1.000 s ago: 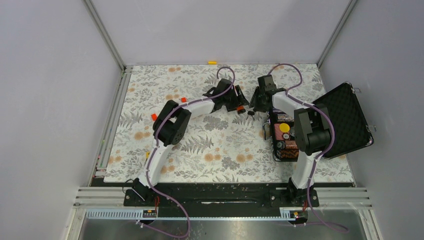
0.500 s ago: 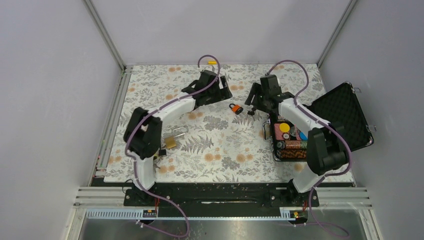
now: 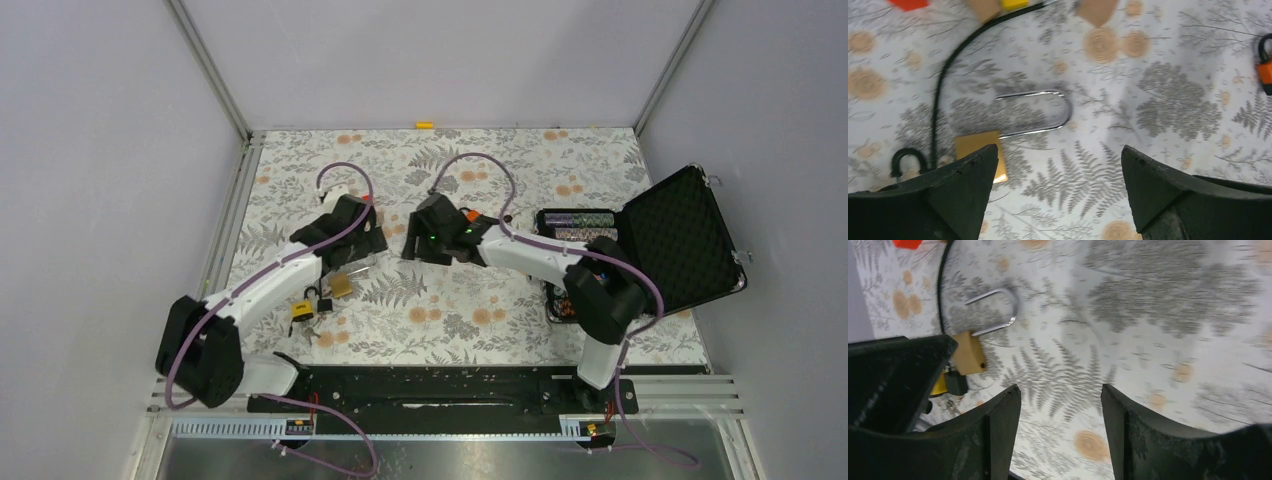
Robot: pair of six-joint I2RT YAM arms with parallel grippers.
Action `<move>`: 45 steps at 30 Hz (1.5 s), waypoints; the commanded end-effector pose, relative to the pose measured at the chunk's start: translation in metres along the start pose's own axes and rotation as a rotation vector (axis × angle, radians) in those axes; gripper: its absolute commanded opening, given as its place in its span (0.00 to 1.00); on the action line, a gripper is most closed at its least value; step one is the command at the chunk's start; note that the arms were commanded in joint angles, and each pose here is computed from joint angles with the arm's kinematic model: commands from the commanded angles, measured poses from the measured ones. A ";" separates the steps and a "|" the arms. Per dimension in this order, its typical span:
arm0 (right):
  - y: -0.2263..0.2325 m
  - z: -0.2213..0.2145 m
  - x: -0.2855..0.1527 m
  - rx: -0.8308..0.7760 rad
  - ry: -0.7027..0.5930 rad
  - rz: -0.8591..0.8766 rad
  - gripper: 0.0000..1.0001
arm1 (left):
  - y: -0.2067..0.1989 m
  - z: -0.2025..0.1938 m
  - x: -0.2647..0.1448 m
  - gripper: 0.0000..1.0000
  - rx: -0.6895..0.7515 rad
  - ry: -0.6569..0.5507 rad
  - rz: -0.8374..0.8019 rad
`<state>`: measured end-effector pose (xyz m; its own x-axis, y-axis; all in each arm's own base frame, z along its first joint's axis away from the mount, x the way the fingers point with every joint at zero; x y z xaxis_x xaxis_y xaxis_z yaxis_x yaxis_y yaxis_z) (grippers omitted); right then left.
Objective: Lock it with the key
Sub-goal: Adjust the lock at the center of the board.
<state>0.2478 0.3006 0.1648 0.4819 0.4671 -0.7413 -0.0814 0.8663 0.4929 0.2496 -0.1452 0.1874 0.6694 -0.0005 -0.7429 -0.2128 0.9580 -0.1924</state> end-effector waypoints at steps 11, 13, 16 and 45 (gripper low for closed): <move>0.050 -0.024 0.024 0.002 -0.047 -0.060 0.62 | 0.057 -0.024 0.050 0.86 -0.056 0.123 0.043; 0.046 -0.023 0.017 -0.015 -0.058 -0.063 0.62 | 0.059 -0.028 0.060 0.86 -0.041 0.136 0.075; 0.040 -0.025 0.010 -0.034 -0.066 -0.072 0.62 | 0.061 -0.035 0.069 0.86 -0.030 0.145 0.069; -0.006 -0.042 -0.011 0.006 -0.014 -0.139 0.62 | 0.038 -0.080 0.013 0.71 -0.102 0.265 -0.185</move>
<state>0.2053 0.3024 0.1351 0.4641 0.3322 -0.8211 -0.0357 0.9333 0.3574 0.1957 -0.1343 0.1120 0.5209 -0.2637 -0.8119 -0.2808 0.8452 -0.4547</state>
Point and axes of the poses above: each gripper's point midway between its finger pads, its own x axis out along the fingers, its own y axis along the line the jaws close on, z = x × y, the point moved 10 cm from there along -x, back along the fingers, and after that the axes turned 1 degree about x, right-handed, at the moved point
